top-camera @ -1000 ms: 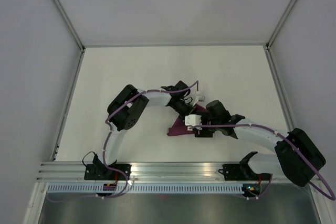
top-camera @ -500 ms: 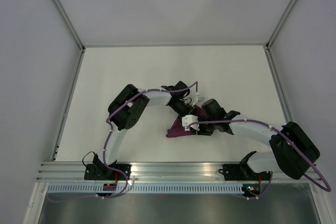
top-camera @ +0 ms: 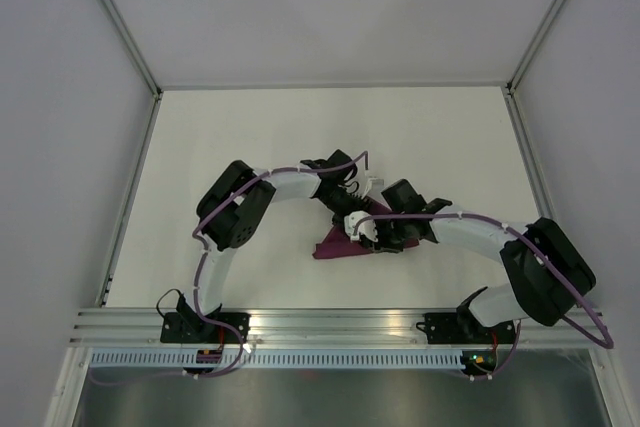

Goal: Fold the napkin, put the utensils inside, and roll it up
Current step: Roll the napkin at the center of the board.

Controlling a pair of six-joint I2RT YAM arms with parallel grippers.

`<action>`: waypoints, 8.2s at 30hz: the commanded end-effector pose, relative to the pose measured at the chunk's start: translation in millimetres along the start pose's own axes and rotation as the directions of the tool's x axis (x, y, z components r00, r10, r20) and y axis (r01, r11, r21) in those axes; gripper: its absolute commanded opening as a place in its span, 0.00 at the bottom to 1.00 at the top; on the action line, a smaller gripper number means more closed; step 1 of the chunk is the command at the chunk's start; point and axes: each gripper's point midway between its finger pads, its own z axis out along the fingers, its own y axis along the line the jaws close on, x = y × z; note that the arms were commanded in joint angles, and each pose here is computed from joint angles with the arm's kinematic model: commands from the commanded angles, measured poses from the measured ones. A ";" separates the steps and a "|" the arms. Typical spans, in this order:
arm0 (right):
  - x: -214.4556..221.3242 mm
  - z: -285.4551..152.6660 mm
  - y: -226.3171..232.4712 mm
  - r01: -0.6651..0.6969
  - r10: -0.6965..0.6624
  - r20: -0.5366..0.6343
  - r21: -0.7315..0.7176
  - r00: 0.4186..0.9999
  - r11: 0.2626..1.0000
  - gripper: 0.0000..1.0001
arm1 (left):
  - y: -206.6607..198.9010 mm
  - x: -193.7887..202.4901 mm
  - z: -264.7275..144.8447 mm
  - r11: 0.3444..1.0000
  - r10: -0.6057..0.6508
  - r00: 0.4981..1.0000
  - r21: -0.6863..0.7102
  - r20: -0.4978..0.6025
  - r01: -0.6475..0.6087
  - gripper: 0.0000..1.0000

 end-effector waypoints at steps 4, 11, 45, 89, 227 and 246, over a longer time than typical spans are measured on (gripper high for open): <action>23.7 -1.0 34.7 -0.121 0.111 -0.055 -0.239 0.992 0.963 0.17 | 40.7 -24.2 -39.6 0.965 -0.059 0.984 -0.242 0.169 0.099 0.45; 31.7 -5.2 40.1 -0.199 0.185 -0.074 -0.394 0.980 0.897 0.16 | 40.0 -44.5 -81.4 0.944 -0.047 0.930 -0.288 0.364 0.160 0.44; 51.8 23.0 -2.8 -0.433 0.358 -0.246 -0.568 0.901 0.700 0.17 | -69.6 -6.2 0.3 0.323 0.915 0.400 -0.703 0.059 -0.634 0.52; -19.2 -110.3 -121.7 -0.517 0.568 0.200 -0.256 0.799 0.817 0.68 | 10.3 46.6 41.8 0.737 0.613 0.790 -0.382 0.031 -0.557 0.02; 40.8 15.6 -14.0 -0.434 0.383 -0.206 -0.380 0.901 0.817 0.61 | 21.1 53.9 41.7 0.444 0.768 0.613 -0.536 -0.185 -0.718 0.02; 13.5 -72.8 -120.4 -0.576 0.586 0.088 -0.110 0.806 0.810 0.74 | 31.8 57.4 44.3 0.681 0.622 0.778 -0.428 -0.090 -0.594 0.02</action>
